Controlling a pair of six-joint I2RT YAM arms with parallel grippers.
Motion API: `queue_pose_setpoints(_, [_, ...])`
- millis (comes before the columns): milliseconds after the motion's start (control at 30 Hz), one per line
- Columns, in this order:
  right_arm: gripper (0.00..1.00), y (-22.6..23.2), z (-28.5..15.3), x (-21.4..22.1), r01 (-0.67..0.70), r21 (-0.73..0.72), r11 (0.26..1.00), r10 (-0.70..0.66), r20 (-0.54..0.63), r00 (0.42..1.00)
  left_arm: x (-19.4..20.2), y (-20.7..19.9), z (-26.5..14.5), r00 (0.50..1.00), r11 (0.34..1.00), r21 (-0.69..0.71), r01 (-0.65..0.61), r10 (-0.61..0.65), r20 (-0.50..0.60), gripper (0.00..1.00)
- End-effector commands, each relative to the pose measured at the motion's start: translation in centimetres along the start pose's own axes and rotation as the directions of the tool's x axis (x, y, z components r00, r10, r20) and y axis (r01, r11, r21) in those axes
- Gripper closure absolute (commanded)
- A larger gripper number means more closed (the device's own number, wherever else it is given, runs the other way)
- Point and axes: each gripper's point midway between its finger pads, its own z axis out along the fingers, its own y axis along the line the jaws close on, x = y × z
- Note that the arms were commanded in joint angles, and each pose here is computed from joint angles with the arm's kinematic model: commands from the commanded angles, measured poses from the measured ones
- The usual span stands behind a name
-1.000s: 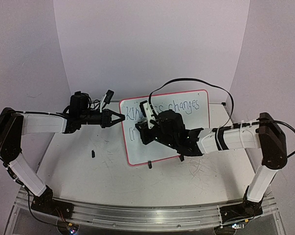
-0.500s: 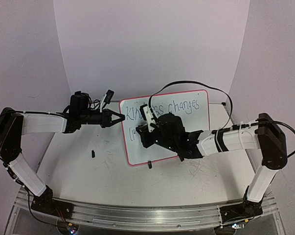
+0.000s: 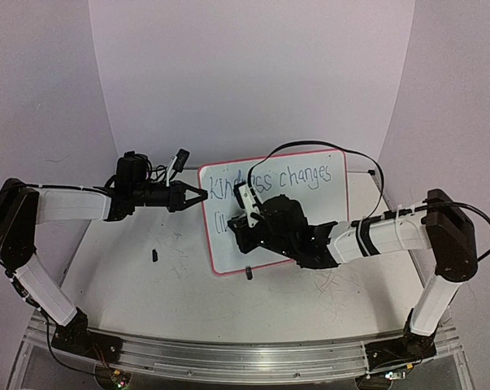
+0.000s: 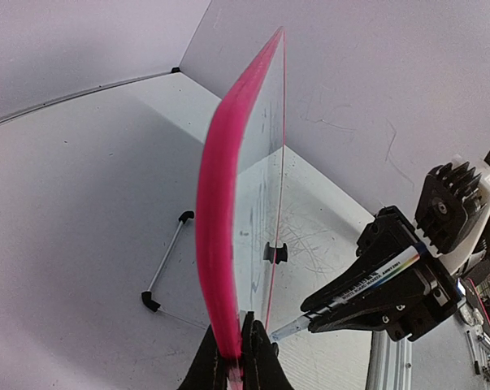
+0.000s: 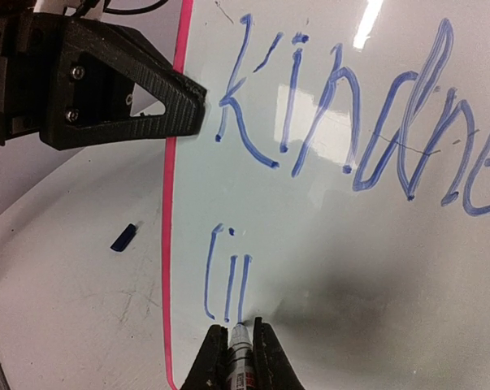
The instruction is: Write a sentence on the whiteboard
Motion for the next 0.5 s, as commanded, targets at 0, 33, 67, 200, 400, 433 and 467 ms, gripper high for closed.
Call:
queue_pose_setpoints(0, [1.0, -1.3, -0.7, -3.2, -0.011, 0.065, 0.998, 0.006, 0.071, 0.997, -0.8, 0.1, 0.3, 0.995, 0.995, -0.026, -0.099, 0.099, 0.002, 1.0])
queue_pose_setpoints(33, [1.0, -1.3, -0.6, -3.5, -0.012, 0.071, 0.997, 0.006, 0.078, 0.997, -0.7, 0.1, 0.3, 0.995, 0.995, -0.025, -0.099, 0.099, 0.001, 1.0])
queue_pose_setpoints(67, [1.0, -1.4, -0.6, -3.8, -0.012, 0.076, 0.997, 0.005, 0.085, 0.996, -0.7, 0.1, 0.4, 0.995, 0.995, -0.025, -0.098, 0.098, 0.001, 1.0])
queue_pose_setpoints(200, [1.0, -2.0, -0.3, -4.8, -0.019, 0.102, 0.995, 0.008, 0.106, 0.994, -0.7, 0.0, 0.3, 0.995, 0.995, -0.025, -0.099, 0.099, 0.001, 1.0])
queue_pose_setpoints(400, [1.0, -3.5, -0.1, -5.9, -0.028, 0.143, 0.989, 0.01, 0.128, 0.992, -0.8, 0.0, 0.3, 0.995, 0.995, -0.024, -0.101, 0.101, 0.001, 1.0])
queue_pose_setpoints(433, [1.0, -3.7, -0.1, -6.2, -0.029, 0.148, 0.989, 0.009, 0.133, 0.991, -0.7, 0.0, 0.3, 0.995, 0.995, -0.025, -0.1, 0.1, 0.001, 1.0])
queue_pose_setpoints(467, [1.0, -3.9, -0.1, -6.4, -0.03, 0.154, 0.988, 0.009, 0.137, 0.991, -0.7, 0.1, 0.3, 0.995, 0.995, -0.026, -0.1, 0.1, 0.0, 1.0])
